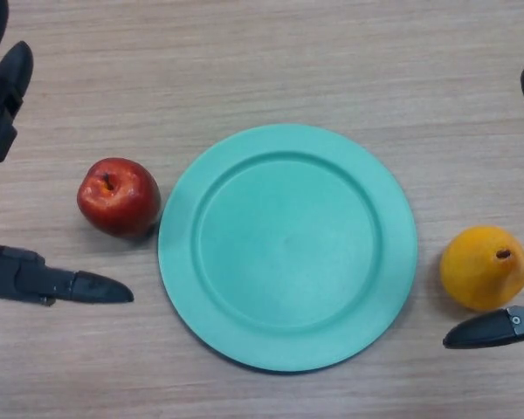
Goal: Pick up the red apple and place it on the plate
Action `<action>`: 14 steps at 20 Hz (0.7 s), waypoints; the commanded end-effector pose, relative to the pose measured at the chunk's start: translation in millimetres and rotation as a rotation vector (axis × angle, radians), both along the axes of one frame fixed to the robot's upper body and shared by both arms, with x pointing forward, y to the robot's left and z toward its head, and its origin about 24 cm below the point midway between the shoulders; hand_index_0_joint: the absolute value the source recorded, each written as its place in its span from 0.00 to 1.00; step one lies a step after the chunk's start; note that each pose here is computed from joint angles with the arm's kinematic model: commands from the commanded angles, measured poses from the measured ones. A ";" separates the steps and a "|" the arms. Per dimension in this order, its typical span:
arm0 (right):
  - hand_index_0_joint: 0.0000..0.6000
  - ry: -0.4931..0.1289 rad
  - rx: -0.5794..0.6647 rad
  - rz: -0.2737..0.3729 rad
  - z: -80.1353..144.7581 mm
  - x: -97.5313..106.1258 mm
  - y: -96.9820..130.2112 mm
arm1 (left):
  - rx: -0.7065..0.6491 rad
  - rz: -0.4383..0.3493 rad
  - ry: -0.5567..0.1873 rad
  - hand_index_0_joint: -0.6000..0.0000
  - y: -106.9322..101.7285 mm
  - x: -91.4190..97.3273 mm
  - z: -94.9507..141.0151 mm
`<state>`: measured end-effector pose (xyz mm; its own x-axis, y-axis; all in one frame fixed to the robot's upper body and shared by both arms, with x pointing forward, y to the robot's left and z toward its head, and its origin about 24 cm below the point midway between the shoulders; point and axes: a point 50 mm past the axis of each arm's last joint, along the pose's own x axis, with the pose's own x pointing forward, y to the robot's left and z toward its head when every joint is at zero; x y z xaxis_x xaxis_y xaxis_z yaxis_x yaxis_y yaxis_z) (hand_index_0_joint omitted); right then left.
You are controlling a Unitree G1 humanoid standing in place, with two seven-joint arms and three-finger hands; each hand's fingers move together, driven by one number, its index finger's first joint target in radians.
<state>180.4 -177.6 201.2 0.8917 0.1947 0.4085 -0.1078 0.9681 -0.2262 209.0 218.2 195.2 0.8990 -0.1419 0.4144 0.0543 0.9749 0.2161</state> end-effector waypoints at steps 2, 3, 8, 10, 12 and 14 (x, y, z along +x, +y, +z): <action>0.00 -0.193 -0.030 -0.031 21.5 -16.4 -5.8 | 0.129 0.124 -0.184 1.00 12.6 8.5 21.3; 0.00 -0.192 -0.027 -0.032 21.0 -17.0 -7.2 | 0.168 0.156 -0.174 1.00 17.1 18.1 17.8; 0.00 -0.195 -0.036 -0.044 24.1 -16.7 -11.7 | 0.156 0.191 -0.138 1.00 27.3 45.5 0.3; 0.00 -0.197 -0.032 -0.042 25.3 -19.5 -12.3 | 0.178 0.191 -0.091 1.00 26.1 53.7 -12.8; 0.00 -0.202 -0.032 -0.043 24.2 -19.8 -13.5 | 0.206 0.200 -0.079 1.00 24.5 59.6 -22.2; 0.00 -0.205 -0.043 -0.054 24.6 -18.0 -16.3 | 0.211 0.203 -0.068 1.00 23.5 65.0 -30.9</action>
